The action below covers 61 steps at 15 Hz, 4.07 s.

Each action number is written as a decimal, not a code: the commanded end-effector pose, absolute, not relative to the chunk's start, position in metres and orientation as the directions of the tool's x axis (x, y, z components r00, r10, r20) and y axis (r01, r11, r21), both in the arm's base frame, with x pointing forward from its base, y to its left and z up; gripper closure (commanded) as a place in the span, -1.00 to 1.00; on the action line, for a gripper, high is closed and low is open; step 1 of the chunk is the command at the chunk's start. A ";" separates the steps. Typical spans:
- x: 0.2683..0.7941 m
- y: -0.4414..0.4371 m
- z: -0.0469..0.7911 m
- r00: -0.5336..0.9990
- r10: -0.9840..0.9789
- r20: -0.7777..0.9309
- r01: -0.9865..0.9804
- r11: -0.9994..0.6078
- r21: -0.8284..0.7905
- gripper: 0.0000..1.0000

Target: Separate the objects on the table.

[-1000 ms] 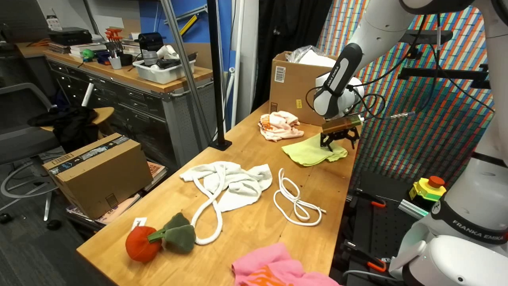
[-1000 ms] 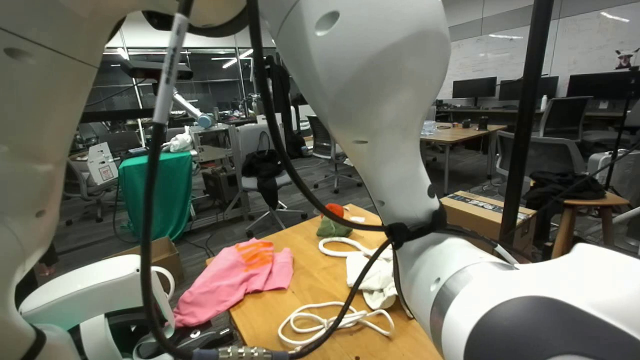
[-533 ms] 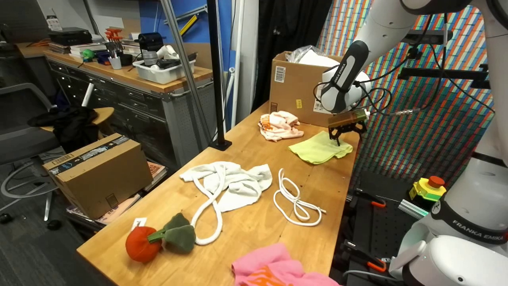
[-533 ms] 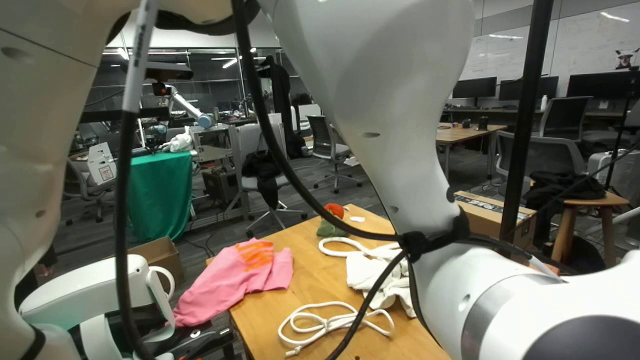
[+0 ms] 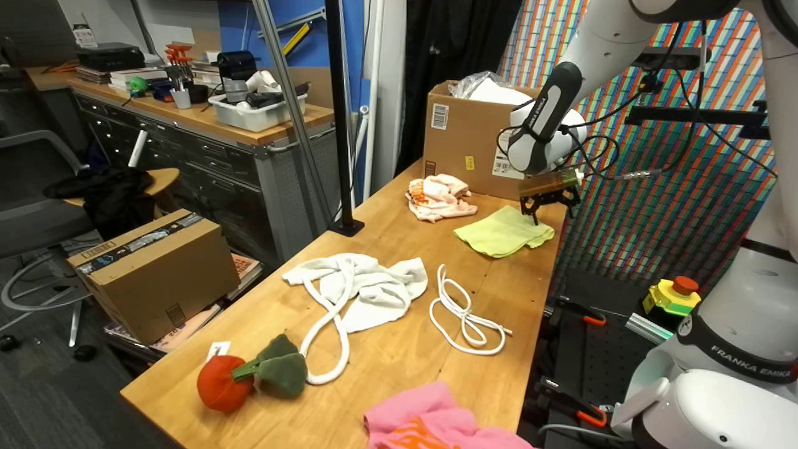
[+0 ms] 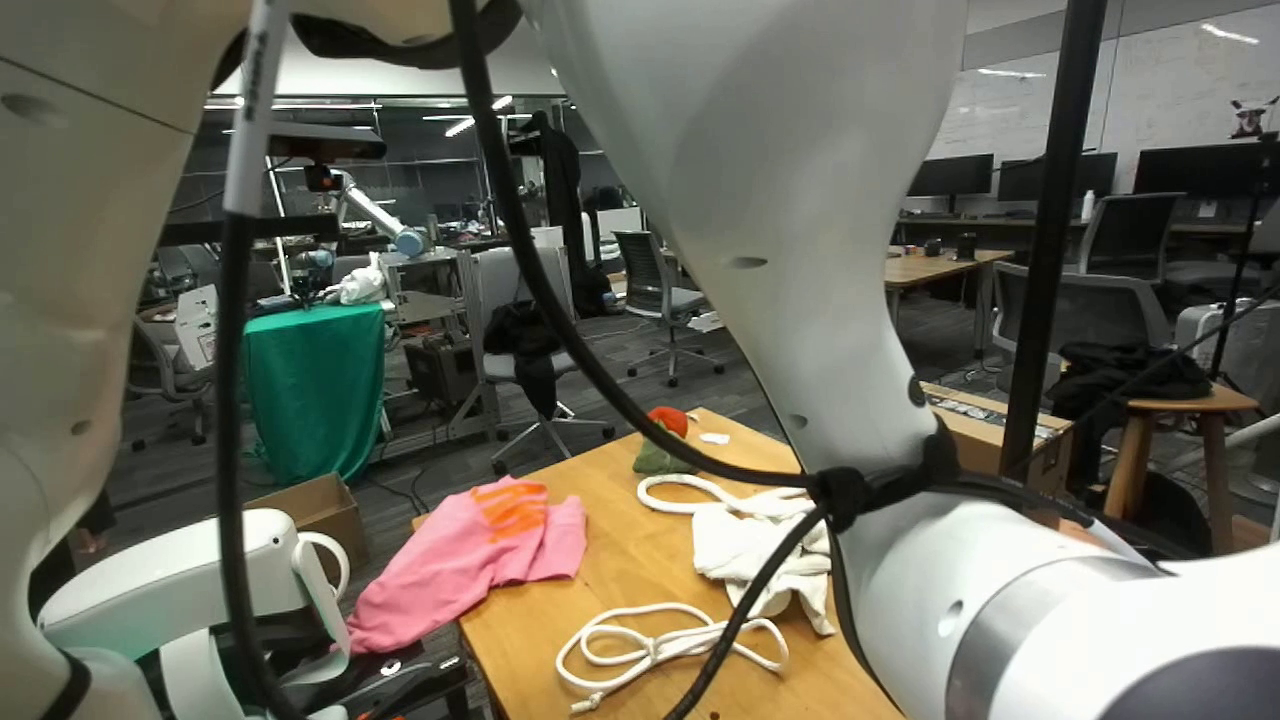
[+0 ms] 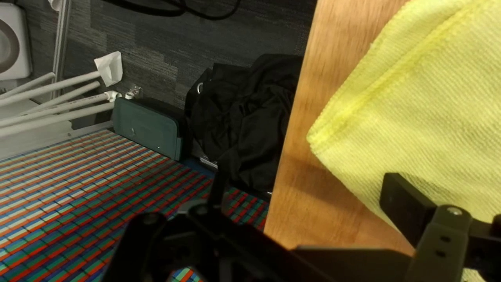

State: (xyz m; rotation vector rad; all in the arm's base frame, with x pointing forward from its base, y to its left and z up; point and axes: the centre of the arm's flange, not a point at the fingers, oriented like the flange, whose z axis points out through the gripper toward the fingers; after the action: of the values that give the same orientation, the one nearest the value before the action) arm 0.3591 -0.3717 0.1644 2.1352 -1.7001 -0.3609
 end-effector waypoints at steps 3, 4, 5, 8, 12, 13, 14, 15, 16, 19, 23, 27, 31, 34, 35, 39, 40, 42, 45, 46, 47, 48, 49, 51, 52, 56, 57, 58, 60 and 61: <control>0.393 -0.353 0.238 0.308 -0.942 0.129 -0.894 -0.240 0.378 -1.00; 0.406 -0.343 0.257 0.348 -0.924 0.157 -0.891 -0.274 0.362 -1.00; 0.418 -0.334 0.276 0.387 -0.904 0.182 -0.887 -0.312 0.340 -1.00; 0.455 -0.293 0.324 0.502 -0.834 0.229 -0.855 -0.438 0.277 -1.00; 0.487 -0.218 0.347 0.649 -0.722 0.239 -0.760 -0.614 0.211 -1.00; 0.495 -0.199 0.347 0.678 -0.695 0.239 -0.735 -0.647 0.202 -1.00; 0.501 -0.181 0.346 0.711 -0.665 0.228 -0.703 -0.684 0.194 -1.00; 0.506 -0.164 0.343 0.738 -0.637 0.221 -0.673 -0.715 0.187 -1.00; 0.510 -0.147 0.341 0.767 -0.606 0.211 -0.640 -0.747 0.181 -1.00; 0.521 -0.101 0.330 0.838 -0.516 0.176 -0.542 -0.824 0.166 -1.00; 0.526 -0.047 0.316 0.910 -0.393 0.130 -0.408 -0.905 0.123 -1.00; 0.530 -0.010 0.301 0.958 -0.275 0.083 -0.282 -0.956 0.081 -1.00; 0.533 0.015 0.284 0.992 -0.123 0.020 -0.123 -0.991 0.041 -1.00; 0.531 0.026 0.273 0.999 0.020 -0.026 0.021 -1.000 0.018 -1.00; 0.530 0.031 0.270 0.997 0.065 -0.032 0.065 -0.998 0.011 -1.00; 0.529 0.050 0.258 0.970 0.237 -0.052 0.237 -0.972 -0.004 -1.00; 0.530 0.055 0.255 0.962 0.270 -0.050 0.270 -0.963 -0.003 -1.00; 0.532 0.063 0.250 0.946 0.320 -0.045 0.320 -0.947 -0.001 -1.00; 0.541 0.073 0.240 0.945 0.327 -0.007 0.327 -0.945 0.006 -1.00; 0.545 0.075 0.236 0.948 0.319 0.011 0.319 -0.948 0.008 -1.00; 0.549 0.078 0.233 0.951 0.307 0.042 0.306 -0.952 0.013 -1.00; 0.553 0.079 0.227 0.953 0.296 0.063 0.296 -0.955 0.016 -1.00; 0.556 0.080 0.222 0.954 0.287 0.085 0.286 -0.958 0.023 -1.00; 0.560 0.078 0.209 0.955 0.270 0.122 0.268 -0.963 0.035 -1.00; 0.561 0.077 0.203 0.955 0.265 0.133 0.261 -0.964 0.040 -1.00; 0.557 0.072 0.181 0.956 0.261 0.136 0.256 -0.965 0.056 -1.00; 0.555 0.071 0.177 0.955 0.262 0.137 0.256 -0.965 0.061 -1.00; 0.554 0.070 0.175 0.956 0.261 0.135 0.255 -0.965 0.063 -1.00; 0.553 0.069 0.169 0.958 0.257 0.131 0.250 -0.966 0.064 -1.00; 0.551 0.070 0.167 0.959 0.254 0.128 0.248 -0.967 0.063 -1.00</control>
State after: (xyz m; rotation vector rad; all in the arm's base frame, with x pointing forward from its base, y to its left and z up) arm 0.5498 0.0650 0.1722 3.0773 0.4111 0.1749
